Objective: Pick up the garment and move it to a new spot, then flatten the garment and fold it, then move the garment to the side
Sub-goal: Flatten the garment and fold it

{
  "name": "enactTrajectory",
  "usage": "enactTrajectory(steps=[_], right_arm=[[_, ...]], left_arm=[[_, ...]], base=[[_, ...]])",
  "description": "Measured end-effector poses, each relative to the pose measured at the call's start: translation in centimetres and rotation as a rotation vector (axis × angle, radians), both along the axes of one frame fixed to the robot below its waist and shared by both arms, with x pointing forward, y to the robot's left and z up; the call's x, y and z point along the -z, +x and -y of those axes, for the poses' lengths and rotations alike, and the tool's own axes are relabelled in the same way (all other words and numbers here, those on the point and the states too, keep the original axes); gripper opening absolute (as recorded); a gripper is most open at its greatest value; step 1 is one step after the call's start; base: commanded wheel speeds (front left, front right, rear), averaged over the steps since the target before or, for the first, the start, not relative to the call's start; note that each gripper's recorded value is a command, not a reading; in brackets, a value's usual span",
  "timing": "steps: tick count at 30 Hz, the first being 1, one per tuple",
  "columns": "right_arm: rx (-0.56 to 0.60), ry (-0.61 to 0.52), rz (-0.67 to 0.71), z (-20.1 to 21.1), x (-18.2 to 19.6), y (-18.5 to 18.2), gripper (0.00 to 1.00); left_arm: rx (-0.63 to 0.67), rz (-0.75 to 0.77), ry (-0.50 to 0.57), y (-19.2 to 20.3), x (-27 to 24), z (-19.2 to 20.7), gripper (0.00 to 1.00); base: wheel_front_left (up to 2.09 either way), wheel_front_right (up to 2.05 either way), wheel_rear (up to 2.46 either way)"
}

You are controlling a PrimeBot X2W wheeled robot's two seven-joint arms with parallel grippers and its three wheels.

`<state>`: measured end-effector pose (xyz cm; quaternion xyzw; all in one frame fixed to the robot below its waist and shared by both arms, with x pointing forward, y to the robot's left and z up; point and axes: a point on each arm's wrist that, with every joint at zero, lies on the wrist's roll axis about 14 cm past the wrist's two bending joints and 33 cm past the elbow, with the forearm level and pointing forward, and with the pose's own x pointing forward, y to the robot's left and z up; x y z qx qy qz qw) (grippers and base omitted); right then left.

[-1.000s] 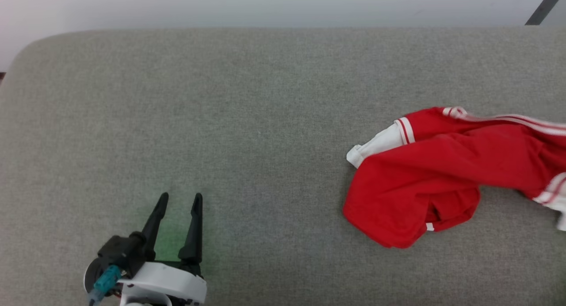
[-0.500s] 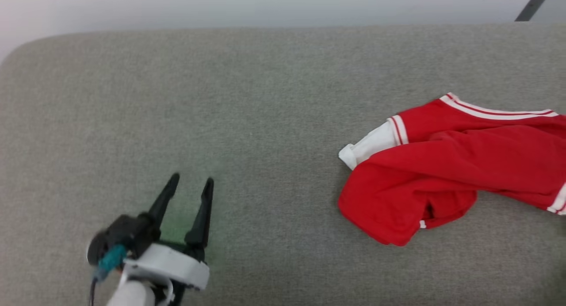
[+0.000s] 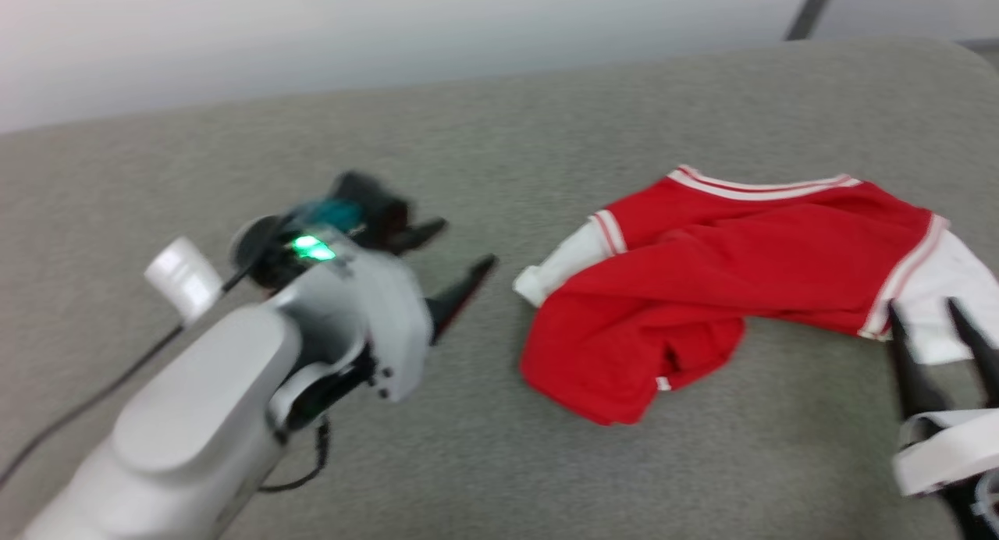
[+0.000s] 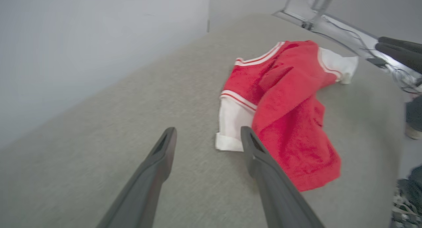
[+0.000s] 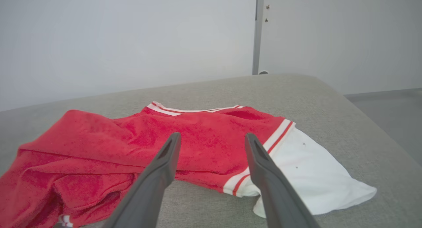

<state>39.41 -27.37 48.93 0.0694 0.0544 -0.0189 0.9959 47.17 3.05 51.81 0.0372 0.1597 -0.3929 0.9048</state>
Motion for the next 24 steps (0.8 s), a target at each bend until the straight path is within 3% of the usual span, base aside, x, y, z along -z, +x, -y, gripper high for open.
enactTrajectory(steps=[6,15,24], right_arm=[[-0.057,0.017,0.009,-2.9,-0.4,-1.7,1.00],[0.001,0.044,0.003,-1.9,0.2,-2.8,1.00],[0.042,0.039,-0.012,-1.1,0.9,-3.3,1.00]], left_arm=[[0.199,-0.268,0.118,-1.0,1.8,5.8,1.00],[0.216,-0.416,0.285,2.5,6.0,7.2,1.00],[0.238,-0.542,0.296,2.4,10.4,8.1,1.00]], base=[[0.00,0.00,0.00],[0.00,0.00,0.00],[0.00,0.00,0.00]])
